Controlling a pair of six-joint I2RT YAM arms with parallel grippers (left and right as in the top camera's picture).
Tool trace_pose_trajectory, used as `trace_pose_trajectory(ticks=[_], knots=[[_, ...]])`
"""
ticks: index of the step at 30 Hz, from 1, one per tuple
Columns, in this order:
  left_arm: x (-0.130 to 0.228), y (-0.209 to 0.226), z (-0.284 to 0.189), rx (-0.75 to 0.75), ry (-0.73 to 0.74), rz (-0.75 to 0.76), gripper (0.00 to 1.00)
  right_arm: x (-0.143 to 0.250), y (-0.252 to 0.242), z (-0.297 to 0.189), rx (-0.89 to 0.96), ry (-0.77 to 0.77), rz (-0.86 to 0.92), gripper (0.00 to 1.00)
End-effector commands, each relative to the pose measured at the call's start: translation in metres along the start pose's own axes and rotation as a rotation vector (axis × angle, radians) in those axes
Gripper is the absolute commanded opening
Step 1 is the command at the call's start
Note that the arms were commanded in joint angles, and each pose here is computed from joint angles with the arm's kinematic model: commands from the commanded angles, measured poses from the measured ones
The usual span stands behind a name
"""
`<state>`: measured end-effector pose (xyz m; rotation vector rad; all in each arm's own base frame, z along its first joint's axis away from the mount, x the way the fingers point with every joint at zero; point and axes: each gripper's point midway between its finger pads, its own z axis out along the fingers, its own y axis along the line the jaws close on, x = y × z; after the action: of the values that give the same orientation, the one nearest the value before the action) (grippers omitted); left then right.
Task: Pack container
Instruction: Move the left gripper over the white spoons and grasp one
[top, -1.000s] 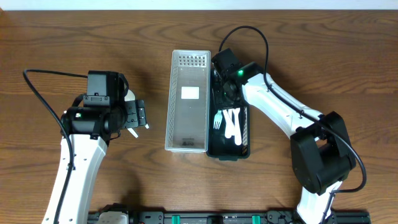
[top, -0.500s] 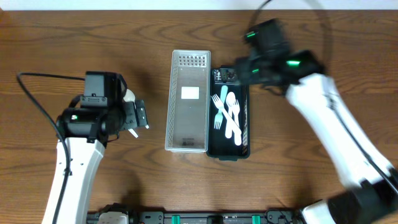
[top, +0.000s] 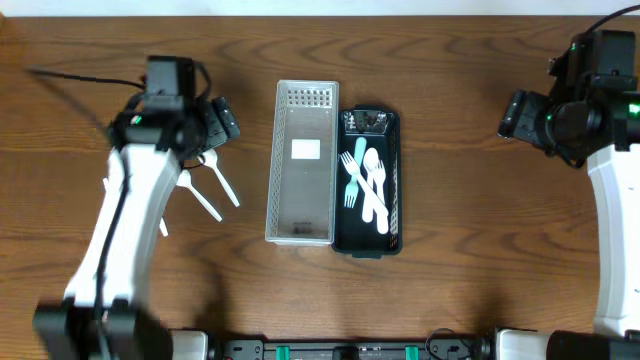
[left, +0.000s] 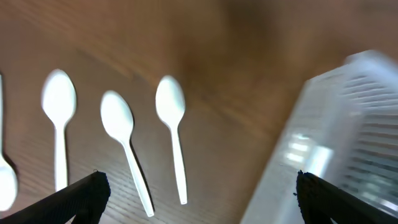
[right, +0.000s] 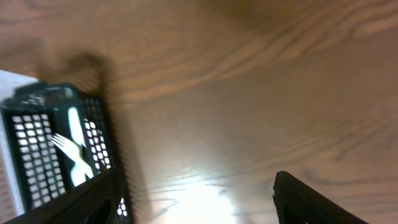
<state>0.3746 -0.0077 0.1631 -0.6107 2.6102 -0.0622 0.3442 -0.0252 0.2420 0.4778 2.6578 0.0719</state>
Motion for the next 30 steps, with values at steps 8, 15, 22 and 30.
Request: trace_pose_trajectory(ticks=[8, 15, 22, 30], knots=[[0.028, 0.024, 0.094, -0.082, 0.233, -0.167, 0.98, 0.011, -0.006, 0.016, 0.02, 0.078, -0.052, 0.79], [0.046, 0.033, 0.13, -0.098, 0.322, -0.109, 0.98, 0.014, -0.007, 0.017, 0.023, 0.089, -0.052, 0.79], [0.061, 0.039, 0.149, -0.128, 0.382, -0.105, 0.98, 0.015, -0.007, 0.017, 0.024, 0.094, -0.051, 0.78], [0.071, 0.038, 0.157, -0.121, 0.42, -0.106, 0.99, 0.017, -0.008, 0.017, 0.026, 0.105, -0.051, 0.77]])
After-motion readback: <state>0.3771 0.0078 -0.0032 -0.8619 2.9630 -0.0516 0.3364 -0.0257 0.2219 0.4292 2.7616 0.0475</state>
